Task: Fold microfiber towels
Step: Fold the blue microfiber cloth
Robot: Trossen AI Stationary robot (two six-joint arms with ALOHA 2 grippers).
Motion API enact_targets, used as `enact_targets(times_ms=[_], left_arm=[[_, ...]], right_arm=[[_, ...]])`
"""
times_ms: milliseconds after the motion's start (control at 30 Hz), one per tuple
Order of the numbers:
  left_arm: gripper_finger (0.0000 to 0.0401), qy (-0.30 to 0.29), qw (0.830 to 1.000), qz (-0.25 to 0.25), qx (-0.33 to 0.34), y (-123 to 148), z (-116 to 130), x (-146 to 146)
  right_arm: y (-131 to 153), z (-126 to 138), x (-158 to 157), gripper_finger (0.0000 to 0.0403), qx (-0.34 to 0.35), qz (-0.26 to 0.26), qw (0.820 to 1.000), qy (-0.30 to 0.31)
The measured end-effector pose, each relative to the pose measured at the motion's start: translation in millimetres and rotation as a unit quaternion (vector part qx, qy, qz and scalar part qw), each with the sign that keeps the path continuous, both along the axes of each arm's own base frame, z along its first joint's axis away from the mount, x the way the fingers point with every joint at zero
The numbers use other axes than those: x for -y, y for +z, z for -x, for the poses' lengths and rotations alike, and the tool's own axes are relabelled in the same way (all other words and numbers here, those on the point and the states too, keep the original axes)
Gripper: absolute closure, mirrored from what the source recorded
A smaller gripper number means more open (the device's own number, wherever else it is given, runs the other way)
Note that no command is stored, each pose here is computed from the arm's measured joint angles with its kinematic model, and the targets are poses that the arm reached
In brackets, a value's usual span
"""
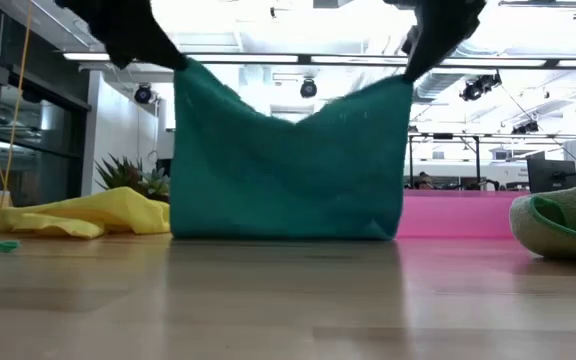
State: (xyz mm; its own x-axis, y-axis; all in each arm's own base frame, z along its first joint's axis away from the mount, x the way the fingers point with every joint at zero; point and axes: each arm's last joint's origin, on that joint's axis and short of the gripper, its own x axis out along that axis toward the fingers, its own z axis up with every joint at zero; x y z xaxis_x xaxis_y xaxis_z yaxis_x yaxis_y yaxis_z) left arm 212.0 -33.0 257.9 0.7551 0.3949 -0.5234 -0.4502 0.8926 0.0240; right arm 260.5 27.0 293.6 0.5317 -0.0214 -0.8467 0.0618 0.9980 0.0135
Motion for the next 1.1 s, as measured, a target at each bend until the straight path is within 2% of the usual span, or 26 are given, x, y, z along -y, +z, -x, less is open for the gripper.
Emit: enact_targets(times_ms=[167, 233, 400, 567, 733, 900, 1000, 1100], left_arm=[[0.0401, -0.020, 0.996, 0.086, -0.018, -27.7, -2.5, 29.7], [0.0401, -0.027, 0.991, 0.128, -0.038, -41.1, -3.0, 39.9], [0.0401, -0.039, 0.976, 0.193, -0.090, -67.1, -8.7, 62.0], [0.0401, -0.064, 0.953, 0.265, -0.129, -86.5, -17.5, 77.5], [0.0401, -0.095, 0.928, 0.321, -0.166, -94.6, -20.8, 83.8], [0.0401, -0.114, 0.911, 0.351, -0.186, -96.0, -20.5, 86.2], [0.0401, -0.121, 0.914, 0.340, -0.185, -96.2, -20.6, 85.8], [0.0401, -0.113, 0.924, 0.320, -0.175, -96.3, -22.8, 81.0]], right_arm=[[-29.9, -18.9, -35.1, 0.0403, -0.053, -0.052, 0.996, 0.039], [-42.7, -25.9, -49.1, 0.0403, -0.070, -0.068, 0.994, 0.054], [-72.7, -40.1, -77.7, 0.0403, -0.105, -0.113, 0.985, 0.080], [-100.6, -49.6, -100.0, 0.0403, -0.143, -0.170, 0.969, 0.112], [-114.2, -55.7, -111.9, 0.0403, -0.154, -0.220, 0.953, 0.138], [-121.7, -58.6, -116.1, 0.0403, -0.173, -0.267, 0.935, 0.155], [-124.8, -58.4, -118.0, 0.0403, -0.179, -0.269, 0.933, 0.157], [-126.2, -59.3, -115.4, 0.0403, -0.183, -0.271, 0.933, 0.152]])
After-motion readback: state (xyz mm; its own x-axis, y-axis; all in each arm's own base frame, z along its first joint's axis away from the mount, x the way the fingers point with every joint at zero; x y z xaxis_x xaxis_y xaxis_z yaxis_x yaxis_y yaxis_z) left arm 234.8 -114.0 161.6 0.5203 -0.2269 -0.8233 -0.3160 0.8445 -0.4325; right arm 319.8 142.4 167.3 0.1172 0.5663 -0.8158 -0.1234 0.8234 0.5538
